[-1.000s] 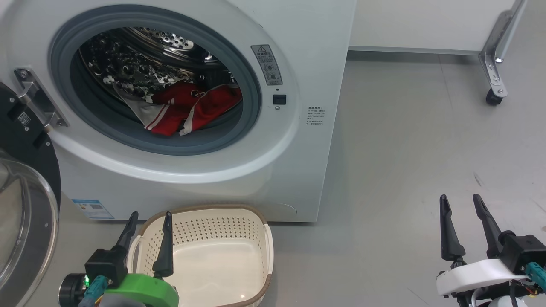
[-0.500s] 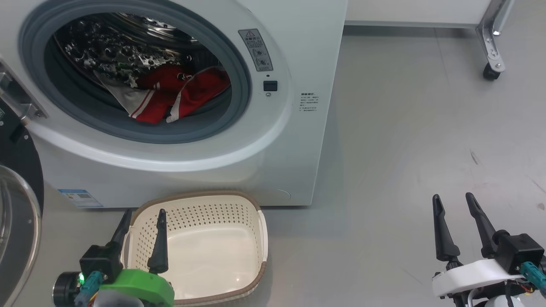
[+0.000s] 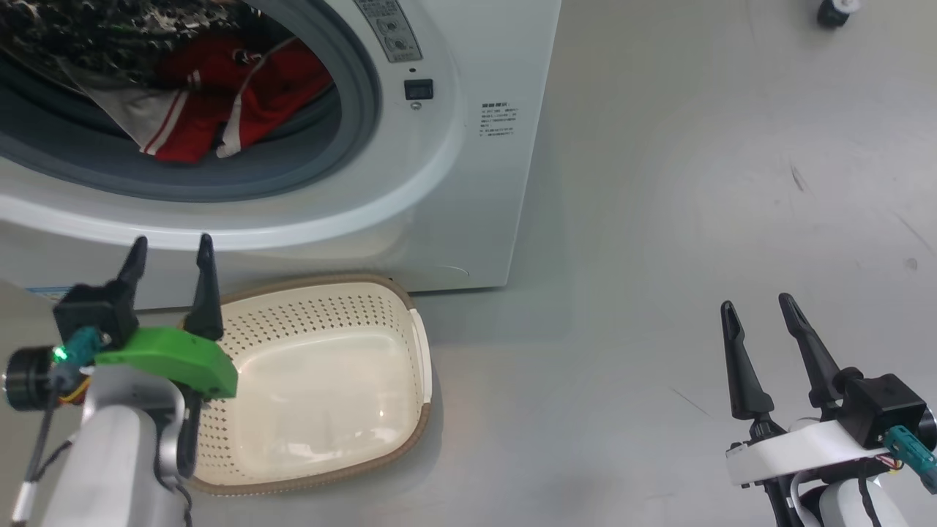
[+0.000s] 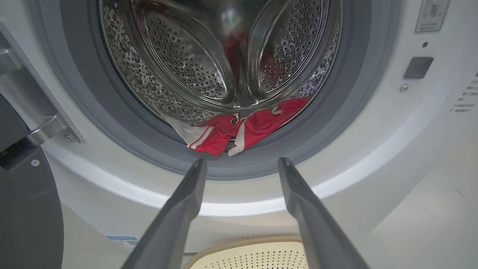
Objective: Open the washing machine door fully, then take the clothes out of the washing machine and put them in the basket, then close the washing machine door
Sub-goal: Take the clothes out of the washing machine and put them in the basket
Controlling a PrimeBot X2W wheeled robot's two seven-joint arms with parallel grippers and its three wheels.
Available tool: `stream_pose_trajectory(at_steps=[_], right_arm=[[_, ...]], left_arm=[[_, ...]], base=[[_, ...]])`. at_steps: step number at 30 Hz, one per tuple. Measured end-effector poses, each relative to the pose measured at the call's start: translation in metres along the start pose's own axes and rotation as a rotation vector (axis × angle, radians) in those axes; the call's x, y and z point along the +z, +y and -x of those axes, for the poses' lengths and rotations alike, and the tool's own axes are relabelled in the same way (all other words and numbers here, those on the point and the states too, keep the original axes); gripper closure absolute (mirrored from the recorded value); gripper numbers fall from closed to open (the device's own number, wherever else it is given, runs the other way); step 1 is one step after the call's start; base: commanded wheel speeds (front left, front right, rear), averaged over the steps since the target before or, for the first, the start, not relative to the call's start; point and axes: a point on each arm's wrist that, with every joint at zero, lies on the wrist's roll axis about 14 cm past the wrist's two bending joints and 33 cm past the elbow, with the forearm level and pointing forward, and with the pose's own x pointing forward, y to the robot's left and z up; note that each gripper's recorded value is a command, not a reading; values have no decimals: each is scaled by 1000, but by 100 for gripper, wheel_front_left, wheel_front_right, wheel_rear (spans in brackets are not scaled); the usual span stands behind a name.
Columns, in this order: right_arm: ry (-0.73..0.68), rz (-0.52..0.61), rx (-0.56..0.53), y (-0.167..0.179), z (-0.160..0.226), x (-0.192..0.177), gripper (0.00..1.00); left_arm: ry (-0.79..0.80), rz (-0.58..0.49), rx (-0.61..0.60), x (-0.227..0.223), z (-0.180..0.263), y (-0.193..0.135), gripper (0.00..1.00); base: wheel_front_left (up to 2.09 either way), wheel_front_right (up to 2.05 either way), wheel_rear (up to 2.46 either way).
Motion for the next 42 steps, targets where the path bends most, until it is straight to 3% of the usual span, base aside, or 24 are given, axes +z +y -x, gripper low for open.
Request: stream_pose_trajectory(at_steps=[9,22,42], right_arm=[[19,4,-50,-19,-15,-8,0],[70,9,-173,-56,-15,-25,0],[106,38,-288,-93,-9,-33,0]], left_arm=[[93,-56,-19,-6,-70,3,0],[293,-81,-53,-54,-145,-7,0],[456,-19,-18,-102,-206,-15,0]], base=[[0,0,0],[0,0,0],[0,0,0]])
